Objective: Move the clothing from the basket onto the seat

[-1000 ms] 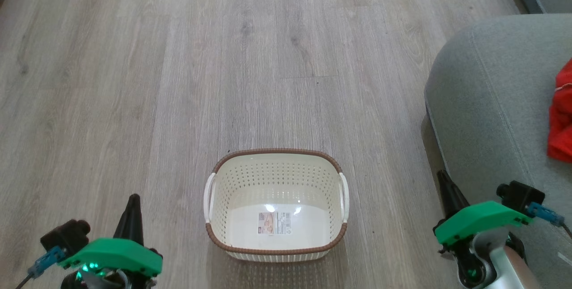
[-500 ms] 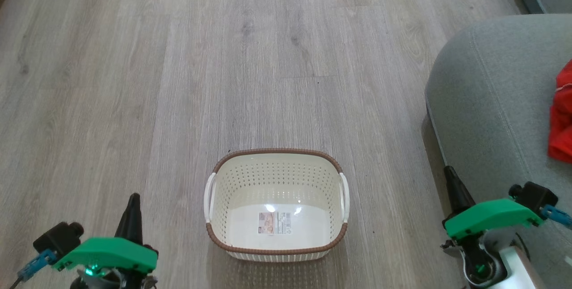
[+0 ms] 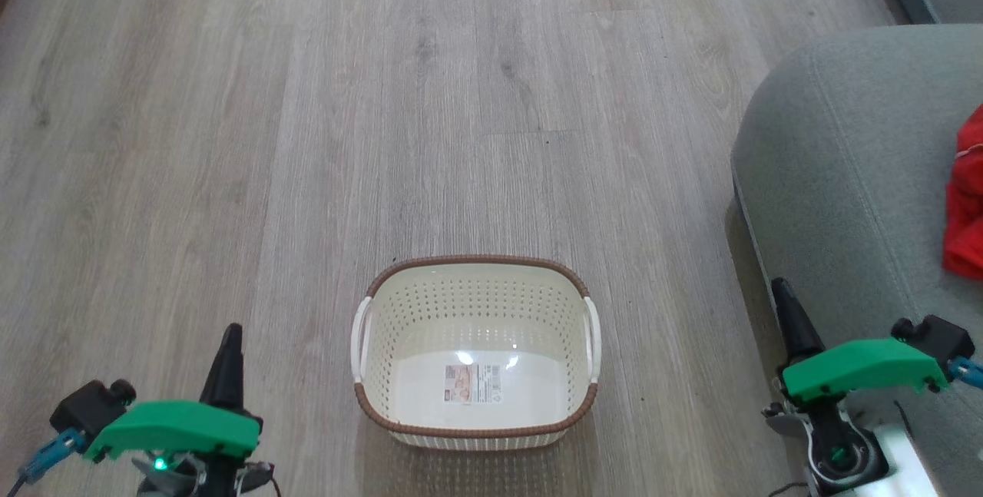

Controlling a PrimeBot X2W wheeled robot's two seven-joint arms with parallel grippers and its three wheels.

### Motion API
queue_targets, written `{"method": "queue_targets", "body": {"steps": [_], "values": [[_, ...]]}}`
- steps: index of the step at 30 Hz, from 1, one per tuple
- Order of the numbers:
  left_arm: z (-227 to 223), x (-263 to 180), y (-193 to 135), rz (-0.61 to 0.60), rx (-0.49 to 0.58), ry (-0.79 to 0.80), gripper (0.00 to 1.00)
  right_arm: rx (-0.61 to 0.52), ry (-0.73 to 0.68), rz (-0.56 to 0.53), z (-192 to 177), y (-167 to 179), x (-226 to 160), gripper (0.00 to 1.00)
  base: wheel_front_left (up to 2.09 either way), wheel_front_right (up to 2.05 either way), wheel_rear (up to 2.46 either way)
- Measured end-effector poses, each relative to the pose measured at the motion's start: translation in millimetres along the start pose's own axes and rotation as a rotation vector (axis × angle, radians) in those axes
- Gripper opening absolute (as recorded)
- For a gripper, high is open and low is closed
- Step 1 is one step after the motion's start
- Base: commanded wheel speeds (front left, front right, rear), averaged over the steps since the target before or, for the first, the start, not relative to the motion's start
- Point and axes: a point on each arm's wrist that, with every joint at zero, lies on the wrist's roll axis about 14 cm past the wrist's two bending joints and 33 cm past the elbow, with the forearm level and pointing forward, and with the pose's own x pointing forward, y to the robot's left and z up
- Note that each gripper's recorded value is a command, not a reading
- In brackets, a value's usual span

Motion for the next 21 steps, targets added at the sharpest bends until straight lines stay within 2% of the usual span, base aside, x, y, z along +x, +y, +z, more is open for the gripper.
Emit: {"method": "queue_targets", "body": {"steps": [21], "values": [[-0.8,1.5,-4.9,-0.016,-0.236,0.025,0.0,0.23,-0.023,0.019,9.8,5.3,-2.2,0.0,0.0,0.0,0.0]]}}
